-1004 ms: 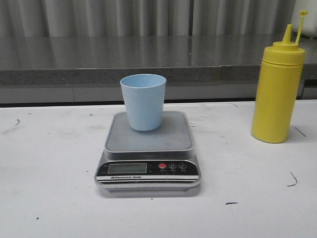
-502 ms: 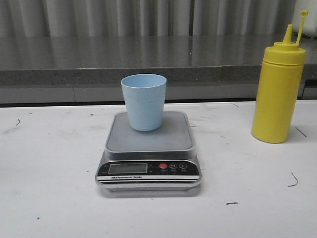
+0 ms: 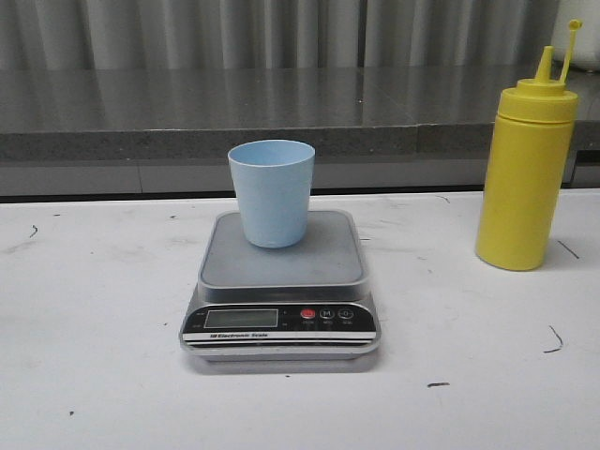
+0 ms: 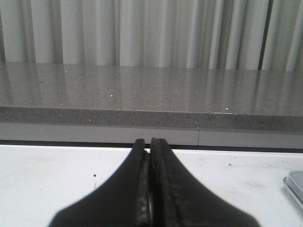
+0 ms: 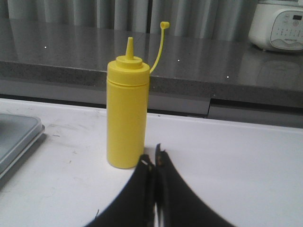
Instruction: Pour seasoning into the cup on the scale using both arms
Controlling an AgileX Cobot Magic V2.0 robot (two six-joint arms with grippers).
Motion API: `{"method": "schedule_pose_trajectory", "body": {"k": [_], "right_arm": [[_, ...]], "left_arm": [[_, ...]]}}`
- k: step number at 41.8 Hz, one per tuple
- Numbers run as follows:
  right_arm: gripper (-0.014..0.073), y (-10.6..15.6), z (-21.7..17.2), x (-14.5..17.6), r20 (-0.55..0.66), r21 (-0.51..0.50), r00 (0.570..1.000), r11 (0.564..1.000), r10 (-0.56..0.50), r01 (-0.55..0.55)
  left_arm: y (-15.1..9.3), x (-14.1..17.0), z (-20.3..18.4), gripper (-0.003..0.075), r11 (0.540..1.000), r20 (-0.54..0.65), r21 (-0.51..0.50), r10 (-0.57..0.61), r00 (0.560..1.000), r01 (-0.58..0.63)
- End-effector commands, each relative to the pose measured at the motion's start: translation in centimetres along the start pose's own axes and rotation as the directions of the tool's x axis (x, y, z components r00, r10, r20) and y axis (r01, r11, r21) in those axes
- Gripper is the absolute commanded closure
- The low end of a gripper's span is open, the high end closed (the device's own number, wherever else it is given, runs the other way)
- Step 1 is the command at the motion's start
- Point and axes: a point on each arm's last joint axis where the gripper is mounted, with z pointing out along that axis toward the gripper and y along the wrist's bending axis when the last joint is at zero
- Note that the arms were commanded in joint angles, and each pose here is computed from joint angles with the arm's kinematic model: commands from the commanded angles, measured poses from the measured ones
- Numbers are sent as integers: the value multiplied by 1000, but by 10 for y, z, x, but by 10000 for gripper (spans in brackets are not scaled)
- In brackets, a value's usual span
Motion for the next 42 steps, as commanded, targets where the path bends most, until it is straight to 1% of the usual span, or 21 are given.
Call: {"method": "schedule_pose_trajectory", "body": {"k": [1, 4, 6, 8, 42], "right_arm": [[664, -1, -2, -14, 139, 10, 990, 1000, 12, -14], [664, -1, -3, -15, 150, 6, 988, 999, 40, -42], [664, -1, -3, -14, 149, 0, 986, 997, 77, -78], [664, -1, -3, -14, 148, -1, 985, 996, 85, -86], [664, -1, -2, -14, 145, -1, 986, 996, 87, -88]], "left_arm": [[0, -1, -1, 740, 1000, 75, 2, -19, 997, 19], [0, -1, -1, 740, 1000, 75, 2, -19, 997, 19], [0, -1, -1, 740, 1000, 75, 2, -19, 997, 19], [0, -1, -1, 740, 1000, 75, 2, -19, 997, 19], [0, -1, -1, 740, 1000, 75, 2, -19, 997, 19]]}}
